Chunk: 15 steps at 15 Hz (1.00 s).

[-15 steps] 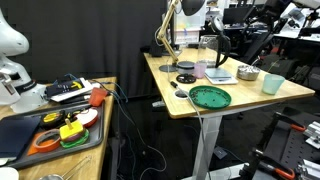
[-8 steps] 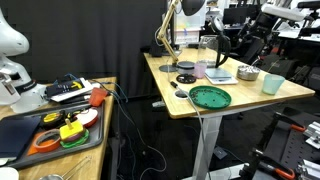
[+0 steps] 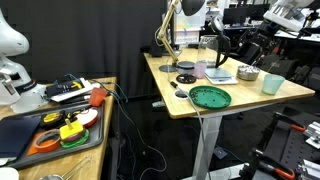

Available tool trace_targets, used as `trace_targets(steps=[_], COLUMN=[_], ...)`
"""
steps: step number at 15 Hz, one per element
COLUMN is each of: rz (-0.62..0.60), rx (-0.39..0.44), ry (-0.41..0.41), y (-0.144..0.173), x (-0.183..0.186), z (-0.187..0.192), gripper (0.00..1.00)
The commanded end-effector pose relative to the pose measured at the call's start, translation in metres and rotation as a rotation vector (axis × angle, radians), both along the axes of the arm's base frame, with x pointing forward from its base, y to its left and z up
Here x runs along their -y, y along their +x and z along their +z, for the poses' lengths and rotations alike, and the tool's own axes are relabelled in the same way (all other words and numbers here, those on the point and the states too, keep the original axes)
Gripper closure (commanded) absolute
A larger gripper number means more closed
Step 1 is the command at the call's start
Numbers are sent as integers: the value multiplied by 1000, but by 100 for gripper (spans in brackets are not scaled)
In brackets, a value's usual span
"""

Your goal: Pour the contents in the blue cup onto the green plate

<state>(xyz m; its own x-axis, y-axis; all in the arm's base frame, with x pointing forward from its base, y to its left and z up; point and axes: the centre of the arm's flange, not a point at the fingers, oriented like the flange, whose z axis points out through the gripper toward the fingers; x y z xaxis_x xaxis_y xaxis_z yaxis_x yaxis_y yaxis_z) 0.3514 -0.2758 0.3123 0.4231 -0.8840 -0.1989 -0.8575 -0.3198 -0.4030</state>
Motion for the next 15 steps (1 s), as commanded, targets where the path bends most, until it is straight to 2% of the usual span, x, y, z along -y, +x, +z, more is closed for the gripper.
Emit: trace_targets(steps=[1, 3, 4, 12, 15], rz=[-26, -37, -37, -33, -69], rx=[2, -17, -21, -25, -80], ry=[77, 78, 50, 50, 40], y=[-7, -9, -14, -13, -12], x=[19, 22, 14, 12, 16], z=[-23, -29, -26, -27, -36], gripper=[0, 0, 0, 0, 0])
